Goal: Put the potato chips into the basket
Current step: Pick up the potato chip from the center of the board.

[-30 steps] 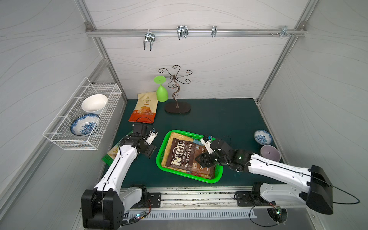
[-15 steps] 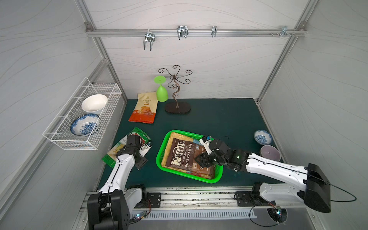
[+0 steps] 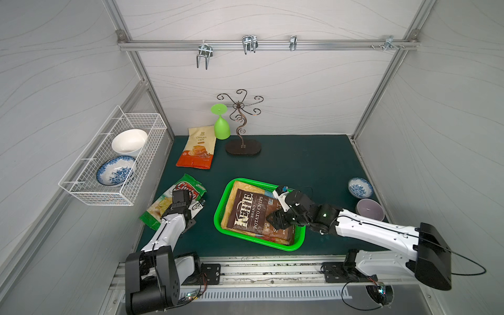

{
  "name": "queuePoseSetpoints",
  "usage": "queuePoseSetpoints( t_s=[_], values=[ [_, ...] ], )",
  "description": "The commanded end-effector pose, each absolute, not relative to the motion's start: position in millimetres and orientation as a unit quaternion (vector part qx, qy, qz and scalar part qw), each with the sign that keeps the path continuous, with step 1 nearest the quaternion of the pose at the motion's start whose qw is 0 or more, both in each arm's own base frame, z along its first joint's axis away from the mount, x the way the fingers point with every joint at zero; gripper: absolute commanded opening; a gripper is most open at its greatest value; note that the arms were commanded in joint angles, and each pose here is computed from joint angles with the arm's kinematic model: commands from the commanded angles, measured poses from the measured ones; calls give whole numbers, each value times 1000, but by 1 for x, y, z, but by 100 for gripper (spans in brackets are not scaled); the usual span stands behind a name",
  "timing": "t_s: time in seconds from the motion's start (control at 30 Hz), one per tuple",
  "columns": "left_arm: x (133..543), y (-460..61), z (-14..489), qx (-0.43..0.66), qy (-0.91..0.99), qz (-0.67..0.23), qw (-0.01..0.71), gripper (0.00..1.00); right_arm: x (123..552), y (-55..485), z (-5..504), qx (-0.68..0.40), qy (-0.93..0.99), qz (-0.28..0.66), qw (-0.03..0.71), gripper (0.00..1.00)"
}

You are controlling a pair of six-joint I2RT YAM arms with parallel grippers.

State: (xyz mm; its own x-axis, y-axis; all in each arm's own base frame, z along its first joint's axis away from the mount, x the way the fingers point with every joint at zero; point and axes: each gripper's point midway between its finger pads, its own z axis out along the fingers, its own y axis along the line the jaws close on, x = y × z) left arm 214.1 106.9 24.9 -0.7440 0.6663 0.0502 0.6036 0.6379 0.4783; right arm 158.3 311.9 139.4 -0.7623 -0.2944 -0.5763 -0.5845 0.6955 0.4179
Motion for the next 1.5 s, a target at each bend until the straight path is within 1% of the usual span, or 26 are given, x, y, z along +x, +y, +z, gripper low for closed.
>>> queuePoseSetpoints(
  t_s=[0.0, 0.13, 0.23, 0.43, 0.5, 0.7, 0.83, 1.07, 1.23, 1.47],
  values=[
    [220, 129, 22, 349, 896, 270, 48, 58, 161, 316, 146, -248, 884, 310, 246, 70],
    [221, 137, 19, 339, 902, 264, 44, 49, 162, 317, 148, -248, 883, 313, 247, 70],
    [222, 136, 18, 337, 904, 259, 48, 39, 162, 318, 147, -249, 882, 314, 247, 70],
    [227, 136, 26, 325, 907, 262, 64, 12, 160, 321, 147, -249, 881, 321, 243, 70],
    [231, 136, 32, 319, 908, 264, 72, 0, 160, 321, 146, -249, 881, 321, 243, 70],
    [236, 122, 70, 294, 921, 228, 114, 0, 159, 321, 148, -251, 878, 325, 244, 70],
    [232, 103, 102, 304, 922, 192, 143, 0, 159, 322, 156, -257, 870, 334, 256, 70],
    [220, 66, 158, 326, 919, 114, 189, 0, 156, 325, 183, -280, 842, 358, 292, 69],
    [213, 31, 201, 342, 910, 39, 233, 0, 152, 329, 207, -311, 816, 370, 317, 69],
    [211, 1, 260, 321, 902, -35, 286, 0, 147, 334, 228, -341, 798, 372, 331, 68]
  ],
)
